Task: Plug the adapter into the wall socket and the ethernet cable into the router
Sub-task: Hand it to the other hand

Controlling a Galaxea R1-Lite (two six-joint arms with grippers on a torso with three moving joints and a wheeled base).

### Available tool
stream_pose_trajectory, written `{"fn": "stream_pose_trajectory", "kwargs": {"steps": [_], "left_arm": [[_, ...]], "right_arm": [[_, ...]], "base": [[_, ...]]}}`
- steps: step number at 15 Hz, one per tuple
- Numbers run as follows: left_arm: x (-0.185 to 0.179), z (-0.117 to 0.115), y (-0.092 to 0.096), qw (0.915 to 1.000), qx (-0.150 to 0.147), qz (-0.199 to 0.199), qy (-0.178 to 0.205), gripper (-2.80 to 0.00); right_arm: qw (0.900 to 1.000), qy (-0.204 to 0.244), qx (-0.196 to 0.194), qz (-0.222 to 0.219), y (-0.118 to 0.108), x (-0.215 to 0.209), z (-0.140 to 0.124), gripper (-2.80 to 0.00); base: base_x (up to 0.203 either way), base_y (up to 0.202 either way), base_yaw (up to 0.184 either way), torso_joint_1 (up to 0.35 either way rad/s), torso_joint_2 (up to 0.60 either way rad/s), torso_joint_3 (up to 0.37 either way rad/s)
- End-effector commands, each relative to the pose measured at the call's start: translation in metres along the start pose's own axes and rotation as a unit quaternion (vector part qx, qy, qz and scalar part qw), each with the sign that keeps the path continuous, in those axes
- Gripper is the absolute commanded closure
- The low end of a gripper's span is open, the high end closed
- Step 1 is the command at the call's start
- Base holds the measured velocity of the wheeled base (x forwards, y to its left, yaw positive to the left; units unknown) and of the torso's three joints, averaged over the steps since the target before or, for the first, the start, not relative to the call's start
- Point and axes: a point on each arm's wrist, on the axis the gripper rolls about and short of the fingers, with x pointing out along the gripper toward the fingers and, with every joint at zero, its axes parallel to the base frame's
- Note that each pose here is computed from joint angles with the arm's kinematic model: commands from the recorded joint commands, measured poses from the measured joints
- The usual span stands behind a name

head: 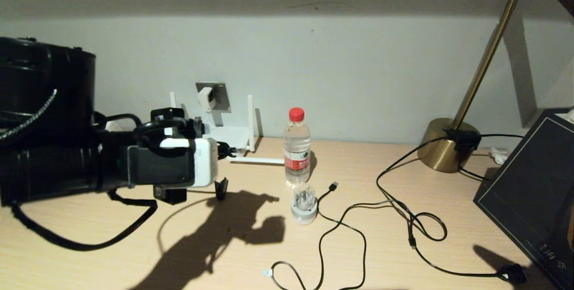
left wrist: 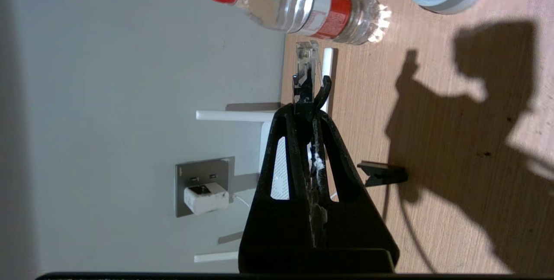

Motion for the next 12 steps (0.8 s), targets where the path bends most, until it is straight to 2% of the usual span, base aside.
{"fn": "stream_pose_trajectory", "kwargs": {"steps": [1, 4, 7, 9, 10, 12], "left_arm": [[0.01, 0.003, -0.001, 1.0, -0.005, -0.004, -0.007, 0.0], [0.029, 0.006, 0.006, 0.9998, -0.013, 0.003, -0.015, 0.0], [0.036, 0.003, 0.005, 0.9996, -0.025, -0.002, -0.009, 0.0], [0.037, 0.006, 0.006, 0.9995, -0.028, 0.0, -0.017, 0.0], [0.036, 0.012, 0.007, 0.9993, -0.023, 0.006, -0.029, 0.0], [0.032, 0.022, 0.007, 0.9987, -0.017, 0.011, -0.047, 0.0]], "right_arm": [[0.998, 0.045, 0.028, 0.024, -0.02, 0.044, 0.015, 0.0], [0.996, 0.061, 0.024, 0.066, -0.031, 0.092, 0.021, 0.0], [0.991, 0.095, 0.03, 0.089, -0.038, 0.136, 0.012, 0.0], [0.986, 0.1, 0.017, 0.129, -0.026, 0.153, 0.007, 0.0], [0.983, 0.105, 0.011, 0.151, -0.015, 0.158, 0.003, -2.8], [0.979, 0.112, 0.006, 0.17, -0.002, 0.171, -0.002, -2.8]], "base": [[0.0, 0.0, 0.0, 0.0, 0.0, 0.0], [0.0, 0.0, 0.0, 0.0, 0.0, 0.0], [0.0, 0.0, 0.0, 0.0, 0.0, 0.0], [0.0, 0.0, 0.0, 0.0, 0.0, 0.0], [0.0, 0.0, 0.0, 0.0, 0.0, 0.0], [0.0, 0.0, 0.0, 0.0, 0.0, 0.0]]}}
